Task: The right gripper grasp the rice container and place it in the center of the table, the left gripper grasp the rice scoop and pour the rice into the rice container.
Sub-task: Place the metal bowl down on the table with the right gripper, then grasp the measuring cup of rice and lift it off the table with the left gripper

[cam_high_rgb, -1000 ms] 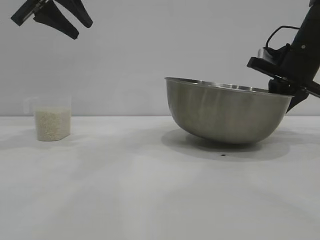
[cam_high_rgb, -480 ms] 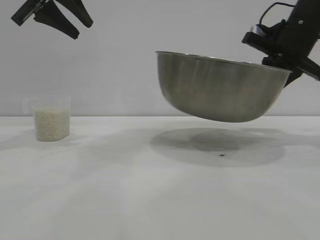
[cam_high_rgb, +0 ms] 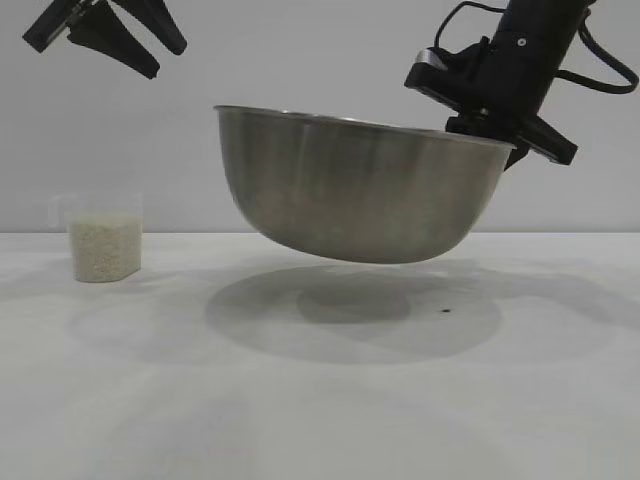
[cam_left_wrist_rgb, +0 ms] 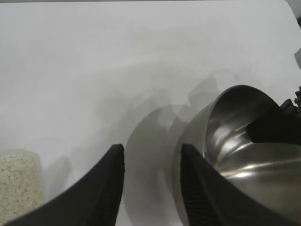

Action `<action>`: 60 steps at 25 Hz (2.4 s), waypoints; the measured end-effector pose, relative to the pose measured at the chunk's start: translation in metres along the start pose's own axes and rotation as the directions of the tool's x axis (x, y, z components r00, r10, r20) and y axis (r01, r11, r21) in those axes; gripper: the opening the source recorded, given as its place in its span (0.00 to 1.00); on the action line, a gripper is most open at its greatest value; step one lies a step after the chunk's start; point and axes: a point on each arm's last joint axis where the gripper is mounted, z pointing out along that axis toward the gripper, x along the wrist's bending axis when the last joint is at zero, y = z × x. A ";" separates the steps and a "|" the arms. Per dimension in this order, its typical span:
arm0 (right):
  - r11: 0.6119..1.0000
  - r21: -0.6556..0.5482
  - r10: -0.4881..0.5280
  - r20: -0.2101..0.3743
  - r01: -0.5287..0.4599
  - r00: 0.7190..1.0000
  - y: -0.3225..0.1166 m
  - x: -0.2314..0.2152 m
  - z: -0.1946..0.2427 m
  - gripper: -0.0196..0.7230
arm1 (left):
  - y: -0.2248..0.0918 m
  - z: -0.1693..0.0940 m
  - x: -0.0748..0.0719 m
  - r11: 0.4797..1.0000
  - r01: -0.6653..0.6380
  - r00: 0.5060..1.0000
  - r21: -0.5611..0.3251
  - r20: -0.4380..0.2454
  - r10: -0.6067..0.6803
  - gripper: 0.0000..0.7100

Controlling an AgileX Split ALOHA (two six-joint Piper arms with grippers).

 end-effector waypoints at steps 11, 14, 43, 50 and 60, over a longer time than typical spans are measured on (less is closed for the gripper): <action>0.999 0.039 0.016 0.004 -0.016 1.000 0.003 0.001 0.033 0.03 | 0.000 0.000 0.000 1.000 0.000 1.000 -0.005 -0.004 0.000 0.34; 0.999 0.038 0.019 0.005 -0.020 1.000 0.003 0.001 0.034 0.03 | 0.001 0.000 0.000 1.000 0.000 1.000 -0.006 -0.005 0.000 0.34; 1.000 -0.012 0.020 0.047 -0.020 0.999 -0.001 0.013 -0.011 0.46 | 0.001 0.000 0.001 1.000 0.001 1.000 -0.014 -0.011 -0.001 0.34; 0.996 -0.088 -0.006 0.068 0.012 0.998 -0.006 0.025 -0.052 0.46 | 0.004 -0.011 -0.008 1.000 -0.020 1.000 -0.024 0.000 0.020 0.34; 0.975 -0.214 -0.022 0.151 0.054 0.988 -0.020 0.044 -0.111 0.46 | -0.004 -0.032 -0.003 0.994 -0.037 0.980 0.100 -0.192 0.055 0.34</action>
